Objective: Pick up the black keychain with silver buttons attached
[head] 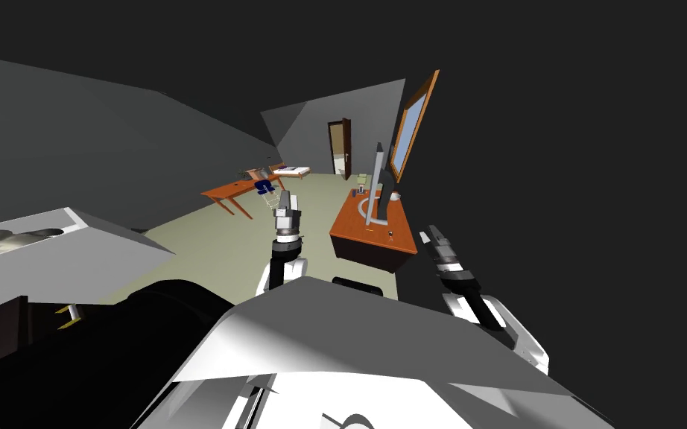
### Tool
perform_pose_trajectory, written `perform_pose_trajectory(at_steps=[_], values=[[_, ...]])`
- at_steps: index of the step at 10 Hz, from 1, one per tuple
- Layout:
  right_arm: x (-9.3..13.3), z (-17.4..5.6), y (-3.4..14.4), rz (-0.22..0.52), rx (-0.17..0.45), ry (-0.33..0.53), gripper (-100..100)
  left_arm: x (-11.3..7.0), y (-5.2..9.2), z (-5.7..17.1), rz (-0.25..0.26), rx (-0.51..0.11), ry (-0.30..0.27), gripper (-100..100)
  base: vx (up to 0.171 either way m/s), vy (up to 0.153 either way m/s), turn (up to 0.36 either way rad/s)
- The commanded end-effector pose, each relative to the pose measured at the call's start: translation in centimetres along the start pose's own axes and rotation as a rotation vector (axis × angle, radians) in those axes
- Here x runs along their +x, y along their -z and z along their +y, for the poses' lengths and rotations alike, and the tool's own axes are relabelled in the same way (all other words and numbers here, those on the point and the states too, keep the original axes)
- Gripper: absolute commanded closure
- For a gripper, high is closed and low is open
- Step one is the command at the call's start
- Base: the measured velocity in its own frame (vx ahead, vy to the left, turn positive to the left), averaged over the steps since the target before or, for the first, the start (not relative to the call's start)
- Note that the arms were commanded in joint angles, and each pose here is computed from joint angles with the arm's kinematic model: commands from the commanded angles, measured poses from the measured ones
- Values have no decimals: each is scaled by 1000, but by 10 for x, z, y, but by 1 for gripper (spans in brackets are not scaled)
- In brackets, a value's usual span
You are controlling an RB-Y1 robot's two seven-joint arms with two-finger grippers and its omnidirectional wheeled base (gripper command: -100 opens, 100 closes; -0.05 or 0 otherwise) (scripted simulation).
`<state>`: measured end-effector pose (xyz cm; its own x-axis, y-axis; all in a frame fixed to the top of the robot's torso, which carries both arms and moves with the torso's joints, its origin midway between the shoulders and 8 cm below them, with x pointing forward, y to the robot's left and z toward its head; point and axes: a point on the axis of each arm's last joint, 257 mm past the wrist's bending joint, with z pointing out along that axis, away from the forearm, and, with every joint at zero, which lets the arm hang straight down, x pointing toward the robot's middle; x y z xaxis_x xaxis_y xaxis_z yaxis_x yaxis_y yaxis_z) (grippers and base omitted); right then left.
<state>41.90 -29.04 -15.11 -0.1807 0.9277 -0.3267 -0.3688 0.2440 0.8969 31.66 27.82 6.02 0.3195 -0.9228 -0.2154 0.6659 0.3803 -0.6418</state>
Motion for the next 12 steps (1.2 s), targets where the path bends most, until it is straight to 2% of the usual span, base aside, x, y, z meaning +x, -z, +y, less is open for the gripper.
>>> perform_pose_trajectory(at_steps=[1, 2, 7, 12], values=[[-2, -21, 5, 9, 46, -1, -100, 0, 0, 0, 0, 0, 0, 0, 21, 28, 79], [-2, -39, 9, 35, 90, 4, -100, 0, 0, 0, 0, 0, 0, 0, 27, 39, 110], [-9, -92, 32, 44, 217, 7, -100, 0, 0, 0, 0, 0, 0, 0, 19, 27, 75], [-9, -92, 32, 44, 217, 7, -100, 0, 0, 0, 0, 0, 0, 0, -2, -3, -9]])
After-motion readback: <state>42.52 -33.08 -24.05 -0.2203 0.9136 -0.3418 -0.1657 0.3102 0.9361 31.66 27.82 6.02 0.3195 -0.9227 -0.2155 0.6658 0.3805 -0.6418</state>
